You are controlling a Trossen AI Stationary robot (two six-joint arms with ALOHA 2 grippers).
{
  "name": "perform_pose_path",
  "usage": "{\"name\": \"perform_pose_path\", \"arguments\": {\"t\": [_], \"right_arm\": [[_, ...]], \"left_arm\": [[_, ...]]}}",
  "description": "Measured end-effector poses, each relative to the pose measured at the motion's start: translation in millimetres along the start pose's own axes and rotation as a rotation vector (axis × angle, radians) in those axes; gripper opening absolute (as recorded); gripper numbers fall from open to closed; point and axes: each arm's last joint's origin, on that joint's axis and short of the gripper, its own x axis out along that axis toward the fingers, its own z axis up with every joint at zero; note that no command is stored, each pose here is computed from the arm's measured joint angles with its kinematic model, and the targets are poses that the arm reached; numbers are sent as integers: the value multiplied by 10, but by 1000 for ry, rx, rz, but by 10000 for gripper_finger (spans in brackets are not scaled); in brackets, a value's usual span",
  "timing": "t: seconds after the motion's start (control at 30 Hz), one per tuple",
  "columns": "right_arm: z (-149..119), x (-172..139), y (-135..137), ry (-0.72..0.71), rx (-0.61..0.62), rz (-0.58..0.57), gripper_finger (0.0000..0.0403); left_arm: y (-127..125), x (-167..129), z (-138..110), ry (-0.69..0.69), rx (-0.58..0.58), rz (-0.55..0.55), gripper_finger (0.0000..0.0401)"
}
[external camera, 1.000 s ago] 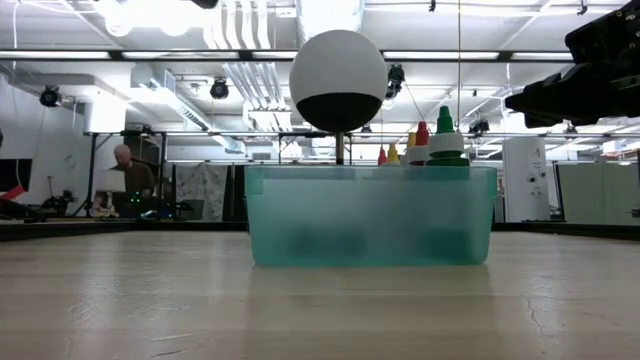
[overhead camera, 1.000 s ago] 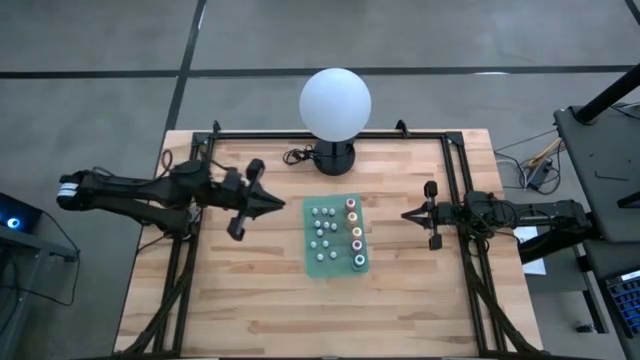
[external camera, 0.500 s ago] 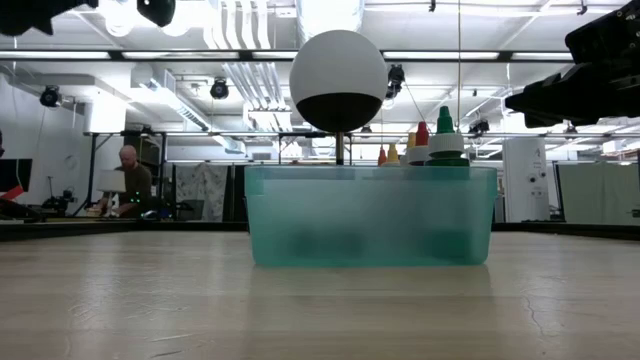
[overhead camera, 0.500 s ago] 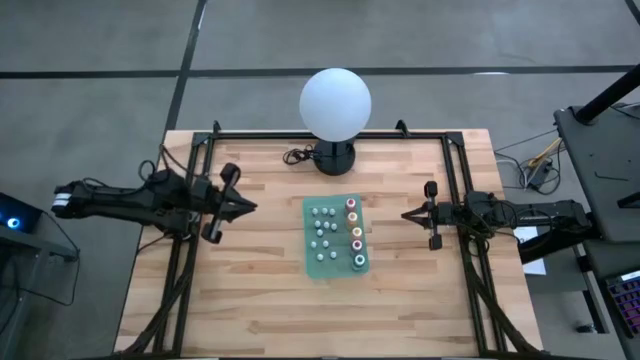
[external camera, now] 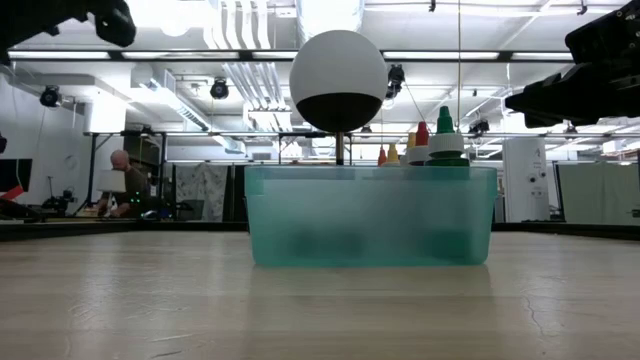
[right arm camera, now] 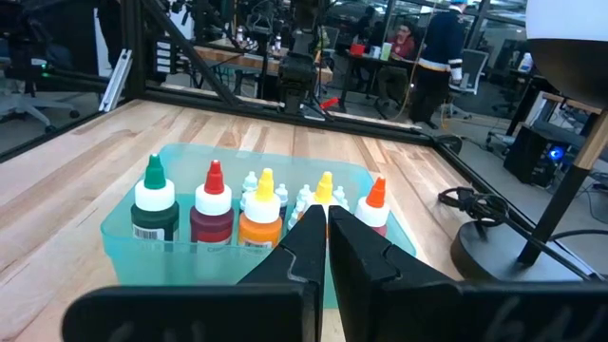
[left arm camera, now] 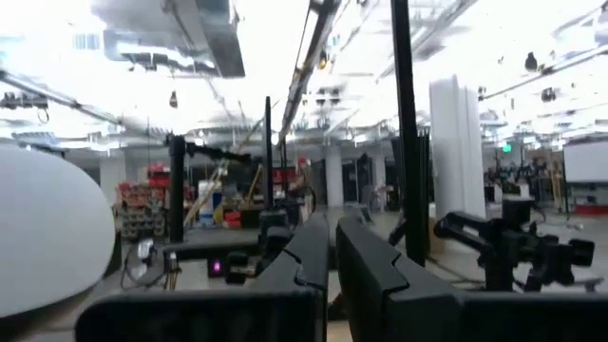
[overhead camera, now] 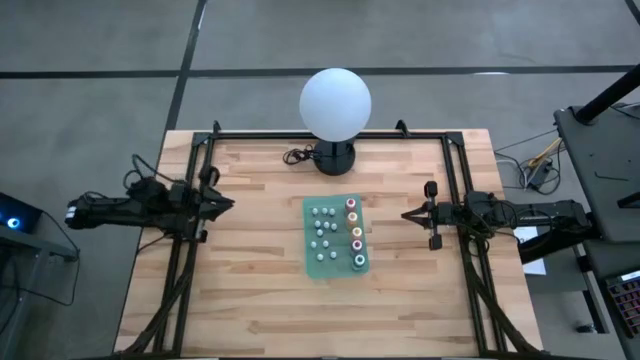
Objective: Pick & Place food coloring
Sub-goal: Return to Home Position
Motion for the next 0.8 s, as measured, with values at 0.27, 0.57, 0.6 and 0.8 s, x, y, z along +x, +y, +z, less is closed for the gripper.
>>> {"name": "perform_pose_path", "arguments": {"t": [0.27,0.57,0.6,0.8], "right_arm": [[0,0,0,-1,0,0,9],[0,0,0,0,-1,1,9],[0,0,0,0,-2,0,9],[0,0,0,0,0,0,9]], "left_arm": [[-27,-92,-107,40,-6,-53,0],[-54,-158,-186,115,-41,-113,0],[-55,-164,-195,125,-43,-113,0],[-62,-217,-277,149,-64,-113,0]]}}
